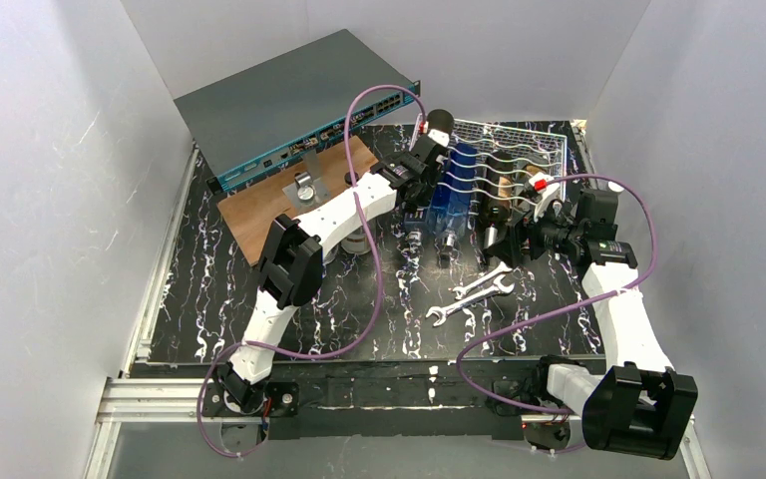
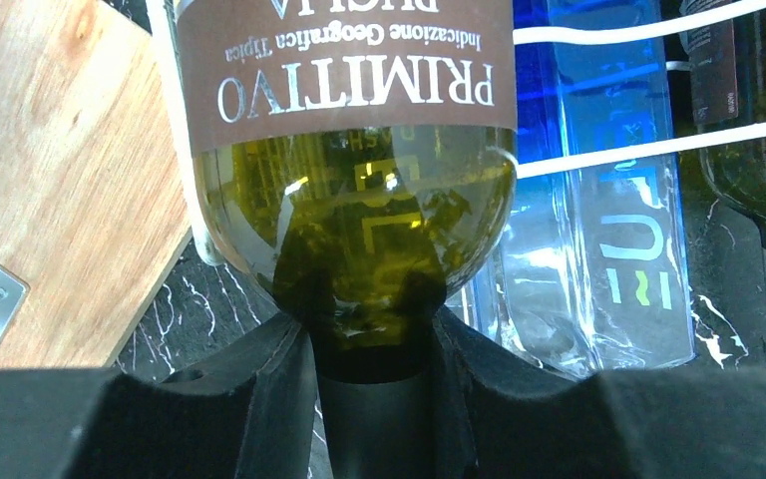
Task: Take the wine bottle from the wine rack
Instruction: Pick up the wine bottle from the wine rack.
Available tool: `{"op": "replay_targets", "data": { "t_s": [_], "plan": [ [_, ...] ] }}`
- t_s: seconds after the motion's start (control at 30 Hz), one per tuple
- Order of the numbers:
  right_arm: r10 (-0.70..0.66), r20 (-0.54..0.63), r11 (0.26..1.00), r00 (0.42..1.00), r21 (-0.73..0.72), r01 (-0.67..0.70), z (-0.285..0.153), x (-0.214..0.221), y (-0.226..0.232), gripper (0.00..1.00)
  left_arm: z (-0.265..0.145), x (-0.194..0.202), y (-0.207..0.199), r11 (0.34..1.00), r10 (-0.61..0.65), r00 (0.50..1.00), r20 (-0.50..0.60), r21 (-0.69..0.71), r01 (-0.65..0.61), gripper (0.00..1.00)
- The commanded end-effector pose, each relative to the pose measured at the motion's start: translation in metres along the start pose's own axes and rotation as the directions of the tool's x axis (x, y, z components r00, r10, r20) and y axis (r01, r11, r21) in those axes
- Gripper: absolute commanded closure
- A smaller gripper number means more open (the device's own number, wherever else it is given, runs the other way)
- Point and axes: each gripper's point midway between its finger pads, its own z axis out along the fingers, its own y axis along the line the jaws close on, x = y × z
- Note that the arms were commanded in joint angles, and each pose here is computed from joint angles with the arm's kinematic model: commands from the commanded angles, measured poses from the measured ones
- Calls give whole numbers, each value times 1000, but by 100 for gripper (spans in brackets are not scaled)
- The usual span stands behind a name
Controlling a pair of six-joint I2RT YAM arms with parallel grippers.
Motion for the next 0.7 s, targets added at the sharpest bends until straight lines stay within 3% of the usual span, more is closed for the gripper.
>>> {"op": "replay_targets", "data": {
  "t_s": [0.0, 0.67],
  "plan": [
    [-34, 22, 999, 999, 6, 34, -2, -6, 1, 2, -69, -89, -7, 996, -20, 959, 281, 85, -4, 100],
    [-35, 19, 999, 999, 6, 35, -2, -5, 0, 2, -111, -109, -12, 993, -9, 931, 366, 116, -36, 100]
  ]
}}
